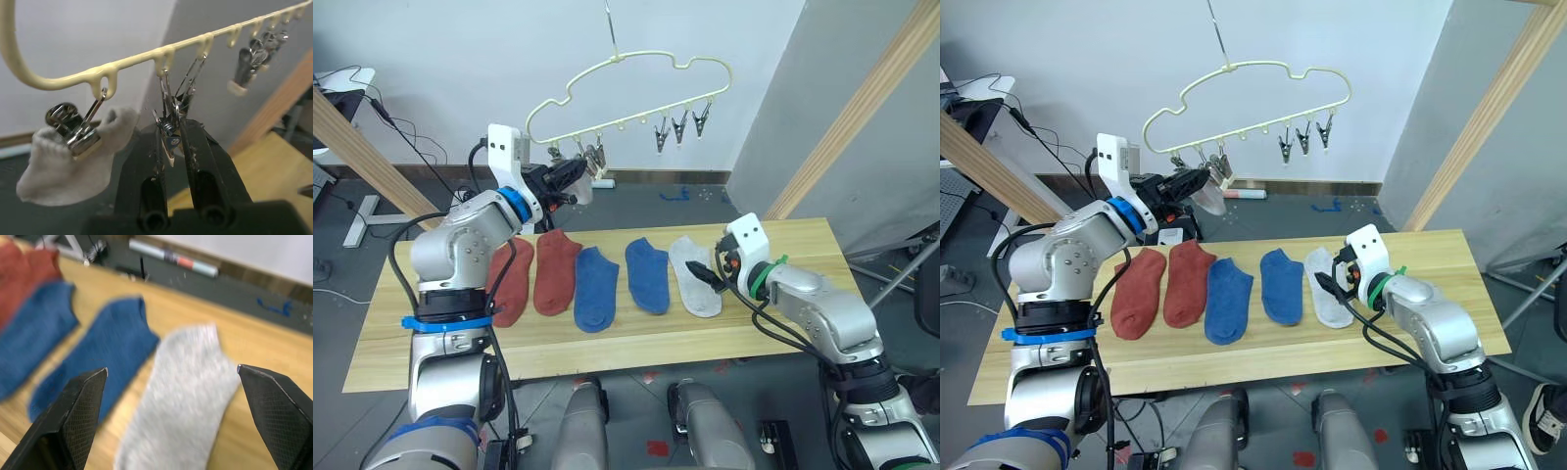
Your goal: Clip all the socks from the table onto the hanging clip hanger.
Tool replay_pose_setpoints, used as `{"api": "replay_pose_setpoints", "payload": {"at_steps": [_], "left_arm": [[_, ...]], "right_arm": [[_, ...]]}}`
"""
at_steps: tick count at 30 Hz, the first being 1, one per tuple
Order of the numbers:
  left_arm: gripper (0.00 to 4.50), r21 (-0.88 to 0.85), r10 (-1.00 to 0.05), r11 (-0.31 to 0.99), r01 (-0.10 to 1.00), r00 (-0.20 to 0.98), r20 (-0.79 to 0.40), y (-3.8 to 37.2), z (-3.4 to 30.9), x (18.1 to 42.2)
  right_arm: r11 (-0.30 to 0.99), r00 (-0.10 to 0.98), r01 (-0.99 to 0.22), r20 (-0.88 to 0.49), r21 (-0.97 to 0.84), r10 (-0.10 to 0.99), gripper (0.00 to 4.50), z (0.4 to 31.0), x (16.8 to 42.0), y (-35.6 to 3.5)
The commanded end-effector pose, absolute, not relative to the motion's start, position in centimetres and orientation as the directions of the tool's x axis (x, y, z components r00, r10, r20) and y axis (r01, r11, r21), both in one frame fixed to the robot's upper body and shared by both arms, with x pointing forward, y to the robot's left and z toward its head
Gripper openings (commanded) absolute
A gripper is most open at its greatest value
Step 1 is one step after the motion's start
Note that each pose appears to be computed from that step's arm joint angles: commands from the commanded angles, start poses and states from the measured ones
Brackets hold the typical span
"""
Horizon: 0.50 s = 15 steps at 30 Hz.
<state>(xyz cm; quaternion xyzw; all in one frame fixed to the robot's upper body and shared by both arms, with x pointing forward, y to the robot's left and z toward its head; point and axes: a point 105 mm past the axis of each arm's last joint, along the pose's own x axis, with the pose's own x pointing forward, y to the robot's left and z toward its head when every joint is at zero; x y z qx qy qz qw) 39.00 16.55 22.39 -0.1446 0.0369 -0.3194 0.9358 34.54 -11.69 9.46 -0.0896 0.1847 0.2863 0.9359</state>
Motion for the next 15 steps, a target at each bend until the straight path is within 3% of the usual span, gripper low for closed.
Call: {"api": "replay_pose_setpoints", "payload": {"at_steps": [1, 4, 9, 15], "left_arm": [[0.22, -0.35, -0.663, 0.694, 0.629, 0.748, 0.031, 16.7, 23.8, 38.0], [0.22, -0.378, -0.668, 0.681, 0.628, 0.744, 0.032, 16.9, 24.2, 37.9], [0.22, -0.233, -0.618, 0.762, 0.604, 0.786, 0.015, 17.3, 23.6, 38.3], [0.22, -0.192, -0.56, 0.805, 0.561, 0.826, 0.067, 17.3, 23.2, 39.0]], "right_arm": [[0.829, 0.772, -0.551, -0.434, -0.094, 0.464, 4.5, 7.1, 35.3, -12.9], [0.837, 0.782, -0.537, -0.432, -0.101, 0.45, 4.5, 6.5, 36.1, -13.2], [0.846, 0.805, -0.525, -0.378, -0.092, 0.458, 4.5, 7.4, 36.9, -12.9], [0.846, 0.817, -0.528, -0.311, -0.066, 0.486, 4.5, 8.7, 36.9, -12.0]]}}
